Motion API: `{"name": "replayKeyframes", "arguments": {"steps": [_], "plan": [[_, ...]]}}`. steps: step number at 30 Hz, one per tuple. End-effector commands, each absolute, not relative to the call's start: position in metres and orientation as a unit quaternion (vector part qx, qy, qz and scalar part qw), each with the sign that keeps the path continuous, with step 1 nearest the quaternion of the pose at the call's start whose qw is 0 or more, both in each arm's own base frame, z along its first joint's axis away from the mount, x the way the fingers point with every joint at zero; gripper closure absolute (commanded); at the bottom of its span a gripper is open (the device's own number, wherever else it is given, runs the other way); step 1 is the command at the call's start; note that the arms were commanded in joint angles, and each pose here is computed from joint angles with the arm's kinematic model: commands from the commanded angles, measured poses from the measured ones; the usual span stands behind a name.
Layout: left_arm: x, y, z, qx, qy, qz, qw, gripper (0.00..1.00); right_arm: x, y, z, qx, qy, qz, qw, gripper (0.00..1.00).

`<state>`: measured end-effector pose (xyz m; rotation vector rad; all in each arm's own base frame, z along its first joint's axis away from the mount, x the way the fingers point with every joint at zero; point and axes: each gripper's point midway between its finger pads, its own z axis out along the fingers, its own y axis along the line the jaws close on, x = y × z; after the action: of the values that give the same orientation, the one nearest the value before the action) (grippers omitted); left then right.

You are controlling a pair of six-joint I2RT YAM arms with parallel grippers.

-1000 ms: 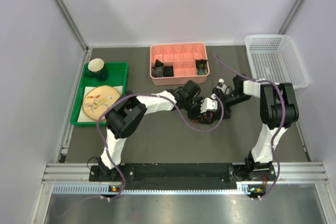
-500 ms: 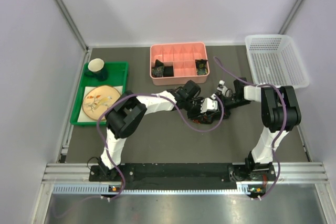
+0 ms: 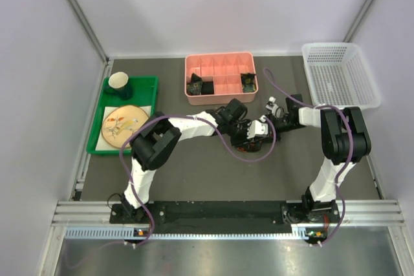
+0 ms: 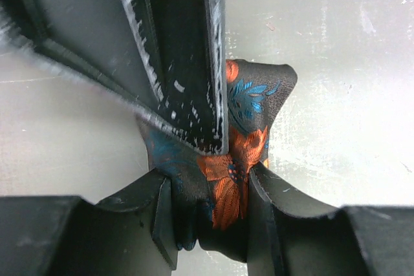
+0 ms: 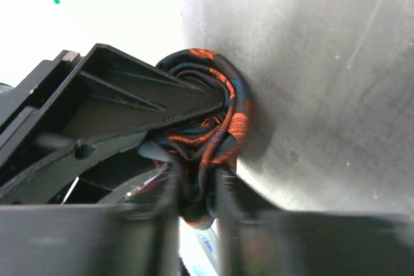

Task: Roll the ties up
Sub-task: Pick up the tie at the center of the board.

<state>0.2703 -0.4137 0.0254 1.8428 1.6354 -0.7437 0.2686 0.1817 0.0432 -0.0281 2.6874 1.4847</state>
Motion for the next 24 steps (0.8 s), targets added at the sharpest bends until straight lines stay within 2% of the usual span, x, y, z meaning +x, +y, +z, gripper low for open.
{"name": "replayKeyframes", "arguments": {"steps": [1,2,4,5,8,9,11,16,20,21,24], "plan": [[0.242,-0.359,-0.044,0.678,0.681,-0.232,0.151,0.92,0.268,0.185,0.049,-0.04,0.876,0.478,0.052,1.0],[0.242,-0.36,-0.042,0.674,0.683,-0.235,0.153,0.81,0.269,0.186,0.053,-0.045,0.874,0.481,0.055,1.0],[0.243,-0.364,-0.031,0.667,0.684,-0.246,0.165,0.7,0.269,0.185,0.062,-0.053,0.875,0.478,0.063,1.0],[0.246,-0.368,-0.023,0.664,0.682,-0.25,0.18,0.59,0.271,0.184,0.065,-0.056,0.877,0.473,0.069,1.0],[0.254,-0.377,0.022,0.652,0.671,-0.268,0.23,0.4,0.276,0.18,0.076,-0.07,0.881,0.459,0.088,1.0],[0.253,-0.381,0.036,0.648,0.664,-0.283,0.241,0.23,0.277,0.179,0.078,-0.074,0.883,0.455,0.093,1.0],[0.261,-0.38,0.058,0.634,0.665,-0.291,0.266,0.01,0.279,0.176,0.08,-0.09,0.888,0.439,0.1,1.0],[0.272,-0.36,0.115,0.617,0.638,-0.307,0.345,0.01,0.277,0.171,0.081,-0.114,0.892,0.425,0.099,1.0],[0.274,-0.334,0.155,0.597,0.633,-0.31,0.383,0.01,0.291,0.167,0.106,-0.166,0.887,0.408,0.136,1.0],[0.274,-0.328,0.159,0.588,0.639,-0.311,0.386,0.01,0.286,0.166,0.113,-0.177,0.889,0.401,0.129,1.0],[0.288,-0.303,0.184,0.531,0.674,-0.302,0.415,0.01,0.305,0.159,0.142,-0.248,0.882,0.358,0.18,1.0]]}}
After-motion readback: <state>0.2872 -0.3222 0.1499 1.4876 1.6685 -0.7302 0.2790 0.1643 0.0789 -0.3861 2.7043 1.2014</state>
